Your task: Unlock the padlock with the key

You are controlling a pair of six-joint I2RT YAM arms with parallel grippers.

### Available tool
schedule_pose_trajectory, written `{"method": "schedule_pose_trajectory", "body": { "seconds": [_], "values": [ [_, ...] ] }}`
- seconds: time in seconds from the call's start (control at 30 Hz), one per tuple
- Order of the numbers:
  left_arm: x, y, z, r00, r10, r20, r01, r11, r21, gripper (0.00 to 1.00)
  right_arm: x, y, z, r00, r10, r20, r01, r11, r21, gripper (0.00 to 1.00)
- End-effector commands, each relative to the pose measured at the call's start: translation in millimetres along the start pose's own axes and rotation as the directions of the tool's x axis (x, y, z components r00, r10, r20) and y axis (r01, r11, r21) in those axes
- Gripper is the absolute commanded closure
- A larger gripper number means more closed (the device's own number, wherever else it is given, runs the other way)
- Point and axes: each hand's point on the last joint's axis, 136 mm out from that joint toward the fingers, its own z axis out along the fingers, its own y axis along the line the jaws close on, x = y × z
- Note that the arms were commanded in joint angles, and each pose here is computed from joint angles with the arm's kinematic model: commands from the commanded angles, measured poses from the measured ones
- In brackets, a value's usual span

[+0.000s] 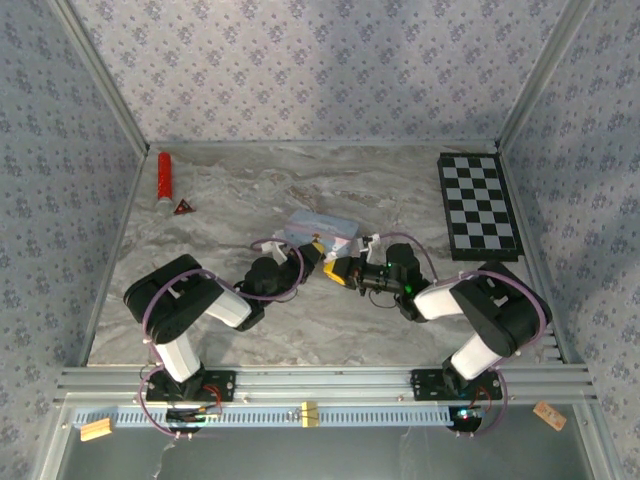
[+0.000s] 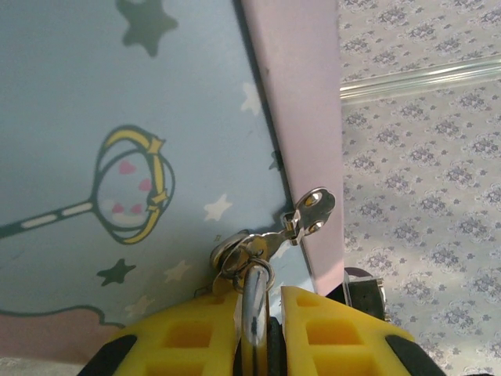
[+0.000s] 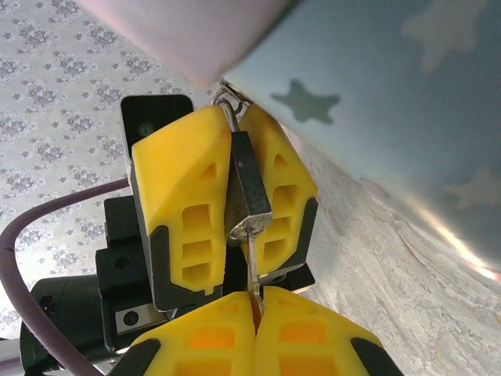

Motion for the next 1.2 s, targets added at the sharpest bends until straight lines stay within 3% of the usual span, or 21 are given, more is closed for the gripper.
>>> {"method": "schedule_pose_trajectory", "body": {
  "seconds": [0.0, 0.43, 0.67, 0.77, 0.87, 1.03, 1.17],
  "values": [
    [66.0, -27.6, -11.7, 0.961, 0.042, -0.273, -0.016, 0.995, 0.098, 1.00, -53.6, 30.4, -8.3, 0.967, -0.089, 0.238, 0.108, 0.992, -0.068, 1.00],
    [66.1, -40.2, -7.1, 0.964, 0.051, -0.260, -0.019, 0.992, 0.125, 1.00, -35.8, 33.6, 17.5, 0.977, -0.074, 0.200, 0.099, 0.988, -0.116, 1.00],
    [61.9, -36.2, -9.6, 0.970, 0.052, -0.238, -0.028, 0.994, 0.107, 1.00, -34.0, 25.4, 12.7, 0.974, -0.114, 0.198, 0.125, 0.991, -0.042, 1.00],
    [55.7, -32.7, -9.5, 0.974, 0.050, -0.220, -0.031, 0.996, 0.088, 1.00, -31.6, 14.4, 7.5, 0.973, -0.121, 0.197, 0.122, 0.992, 0.005, 0.74],
    [48.2, -27.4, -9.1, 0.979, 0.045, -0.197, -0.035, 0.998, 0.056, 1.00, -27.7, 6.7, 4.4, 0.974, -0.130, 0.184, 0.125, 0.992, 0.036, 0.59],
    [35.2, -17.5, -8.7, 0.986, 0.039, -0.161, -0.039, 0.999, 0.003, 1.00, -22.1, 4.8, -0.4, 0.974, -0.145, 0.175, 0.141, 0.989, 0.035, 0.43],
    [26.5, -10.3, -8.6, 0.990, 0.029, -0.137, -0.034, 0.999, -0.030, 1.00, -18.4, 13.1, -8.6, 0.967, -0.182, 0.178, 0.180, 0.983, 0.026, 0.39]
  ]
}}
